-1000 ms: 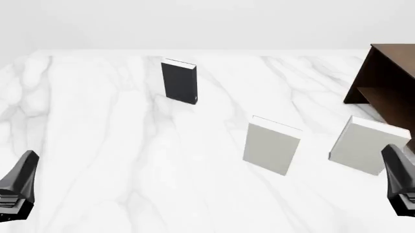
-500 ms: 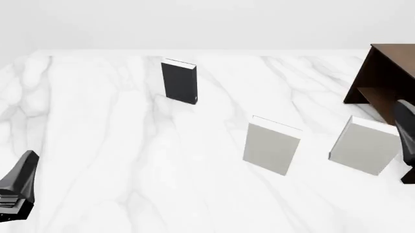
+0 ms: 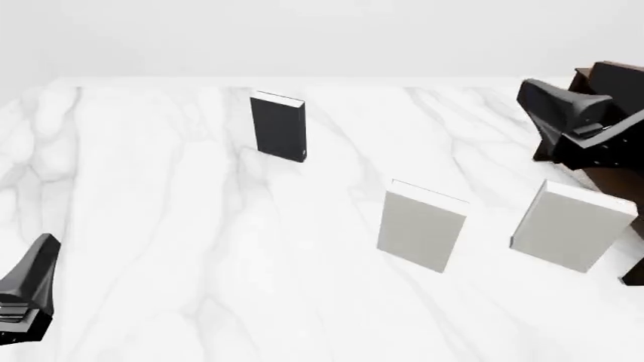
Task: Pick up the book on the left and place it on top of the shelf.
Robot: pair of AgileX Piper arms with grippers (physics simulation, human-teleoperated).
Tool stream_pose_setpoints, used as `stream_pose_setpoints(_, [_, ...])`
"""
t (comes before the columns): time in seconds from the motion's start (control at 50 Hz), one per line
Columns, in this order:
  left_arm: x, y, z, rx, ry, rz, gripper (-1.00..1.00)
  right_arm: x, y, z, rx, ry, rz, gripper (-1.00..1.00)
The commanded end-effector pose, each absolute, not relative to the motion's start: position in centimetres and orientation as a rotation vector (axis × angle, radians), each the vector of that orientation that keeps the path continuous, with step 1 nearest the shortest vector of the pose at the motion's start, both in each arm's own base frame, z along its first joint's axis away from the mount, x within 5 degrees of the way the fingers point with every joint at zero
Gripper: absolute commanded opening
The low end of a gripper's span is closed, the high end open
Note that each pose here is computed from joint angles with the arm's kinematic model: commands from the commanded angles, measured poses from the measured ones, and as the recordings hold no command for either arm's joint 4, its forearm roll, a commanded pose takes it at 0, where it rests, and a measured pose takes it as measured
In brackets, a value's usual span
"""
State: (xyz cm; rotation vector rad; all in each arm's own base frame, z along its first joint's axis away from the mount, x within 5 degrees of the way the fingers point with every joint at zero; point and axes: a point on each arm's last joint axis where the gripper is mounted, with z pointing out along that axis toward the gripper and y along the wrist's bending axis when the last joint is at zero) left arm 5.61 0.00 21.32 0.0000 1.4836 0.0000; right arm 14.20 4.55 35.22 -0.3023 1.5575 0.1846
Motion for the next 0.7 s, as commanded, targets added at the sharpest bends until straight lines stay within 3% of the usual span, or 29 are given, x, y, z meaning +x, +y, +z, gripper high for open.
stream_pose_setpoints(0.02, [5.6, 0.0, 21.3, 0.0, 1.484, 0.0, 1.0, 18.5, 7.1, 35.0, -0.387, 1.609, 0.201, 1.0])
stream_pose_setpoints(0.7, [5.6, 0.0, 21.3, 0.0, 1.484, 0.0, 1.0, 27.6, 12.4, 33.5, -0.439, 1.673, 0.246, 1.0])
